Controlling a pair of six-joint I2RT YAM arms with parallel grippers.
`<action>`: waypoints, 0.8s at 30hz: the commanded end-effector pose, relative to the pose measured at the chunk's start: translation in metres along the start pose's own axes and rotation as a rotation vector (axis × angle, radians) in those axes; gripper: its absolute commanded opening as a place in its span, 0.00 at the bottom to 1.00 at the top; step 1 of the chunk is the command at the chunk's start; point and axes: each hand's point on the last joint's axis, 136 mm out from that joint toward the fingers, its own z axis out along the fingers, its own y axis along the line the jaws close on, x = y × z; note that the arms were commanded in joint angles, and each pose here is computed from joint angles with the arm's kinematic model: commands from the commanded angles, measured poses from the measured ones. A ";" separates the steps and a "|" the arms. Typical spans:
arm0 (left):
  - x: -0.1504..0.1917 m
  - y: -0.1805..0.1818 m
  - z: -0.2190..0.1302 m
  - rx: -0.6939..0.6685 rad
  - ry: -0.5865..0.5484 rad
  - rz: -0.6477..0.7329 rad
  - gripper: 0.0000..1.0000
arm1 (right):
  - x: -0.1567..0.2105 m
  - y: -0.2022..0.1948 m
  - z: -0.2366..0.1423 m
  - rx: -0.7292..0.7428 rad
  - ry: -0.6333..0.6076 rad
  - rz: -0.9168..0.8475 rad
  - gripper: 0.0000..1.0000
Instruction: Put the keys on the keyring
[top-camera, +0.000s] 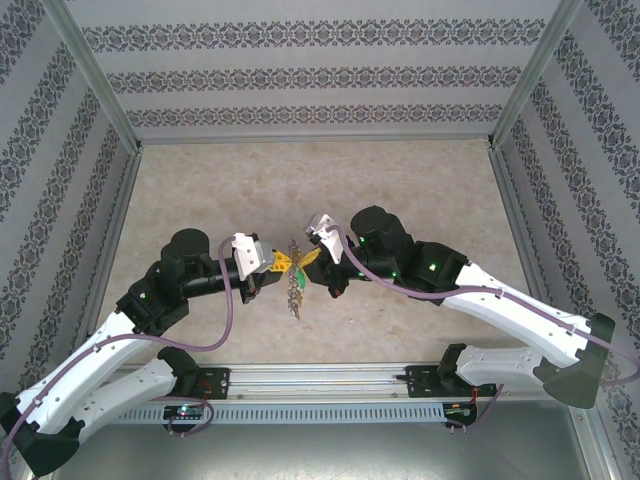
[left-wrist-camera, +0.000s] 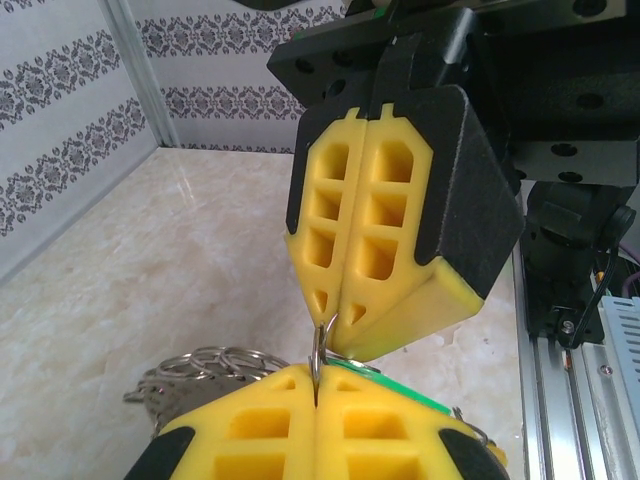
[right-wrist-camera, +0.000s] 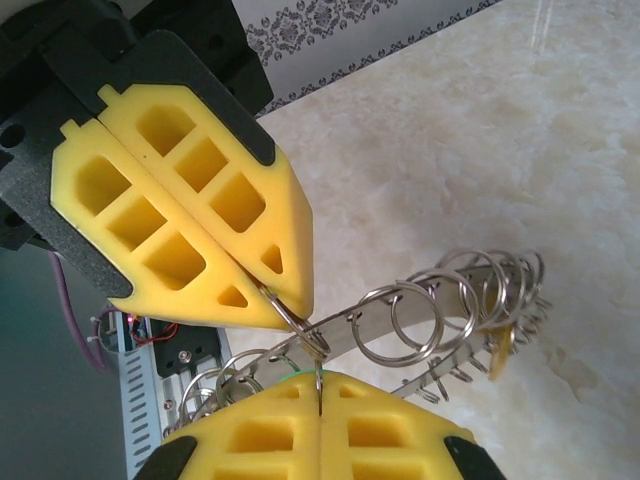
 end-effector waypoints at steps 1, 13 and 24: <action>-0.019 -0.002 -0.006 0.008 -0.082 0.059 0.00 | -0.015 -0.001 -0.006 0.005 -0.038 -0.001 0.00; -0.014 0.003 -0.004 -0.014 -0.049 0.065 0.00 | -0.026 0.018 -0.015 -0.084 -0.068 0.001 0.00; -0.016 0.001 -0.005 -0.011 -0.054 0.075 0.00 | -0.023 -0.002 -0.008 -0.011 0.007 0.137 0.00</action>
